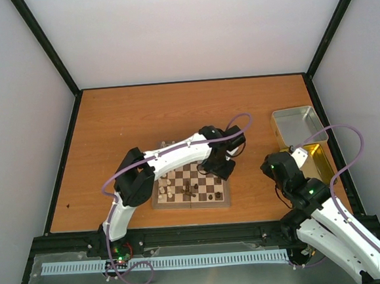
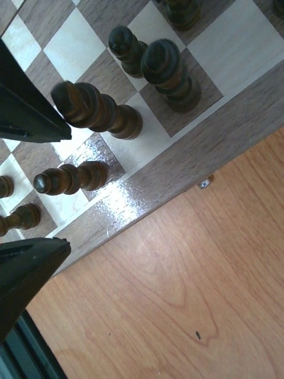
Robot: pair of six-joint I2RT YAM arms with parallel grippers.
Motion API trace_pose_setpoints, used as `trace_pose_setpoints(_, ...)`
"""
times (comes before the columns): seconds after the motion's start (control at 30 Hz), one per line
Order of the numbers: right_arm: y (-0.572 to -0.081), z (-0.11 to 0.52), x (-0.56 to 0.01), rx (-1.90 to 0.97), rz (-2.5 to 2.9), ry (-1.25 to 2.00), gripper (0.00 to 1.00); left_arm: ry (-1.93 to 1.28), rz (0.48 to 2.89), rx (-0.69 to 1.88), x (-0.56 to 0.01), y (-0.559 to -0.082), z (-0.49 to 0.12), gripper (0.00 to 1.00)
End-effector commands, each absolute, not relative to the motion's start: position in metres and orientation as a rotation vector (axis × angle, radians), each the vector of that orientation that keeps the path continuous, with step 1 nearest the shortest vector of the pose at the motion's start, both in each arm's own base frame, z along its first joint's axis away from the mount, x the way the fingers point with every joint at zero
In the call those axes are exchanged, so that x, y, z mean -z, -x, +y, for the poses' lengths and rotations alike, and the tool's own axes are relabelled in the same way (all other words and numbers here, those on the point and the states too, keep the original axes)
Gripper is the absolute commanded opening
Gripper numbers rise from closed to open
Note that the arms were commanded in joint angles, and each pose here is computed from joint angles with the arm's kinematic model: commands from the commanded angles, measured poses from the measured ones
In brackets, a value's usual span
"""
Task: Set up the chess pieces on the board
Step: Place the chess piece on the chessboard, then pick up the chess piece from the chessboard.
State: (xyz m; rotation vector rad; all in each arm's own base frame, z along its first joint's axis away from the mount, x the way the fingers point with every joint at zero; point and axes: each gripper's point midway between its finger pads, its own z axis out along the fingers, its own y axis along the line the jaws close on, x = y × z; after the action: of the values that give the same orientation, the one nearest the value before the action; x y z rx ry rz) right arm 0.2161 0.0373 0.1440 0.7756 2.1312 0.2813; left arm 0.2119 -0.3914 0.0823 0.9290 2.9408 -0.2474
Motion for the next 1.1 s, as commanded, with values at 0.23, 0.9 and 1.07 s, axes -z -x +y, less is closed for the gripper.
trace_pose_setpoints(0.23,-0.222,0.047,-0.150,-0.344,2.122,-0.728,0.65,-0.725,2.864,0.486,-0.147,-0.220,-0.361,0.49)
trace_pose_setpoints(0.9,-0.244,0.093,-0.142,-0.421,2.292,-0.524,0.63,-0.322,2.823,0.376,-0.103,-0.277,-0.302,0.50)
trace_pose_setpoints(1.07,-0.244,0.095,-0.140,-0.422,2.305,-0.519,0.62,-0.218,2.754,0.406,-0.108,-0.318,-0.309,0.42)
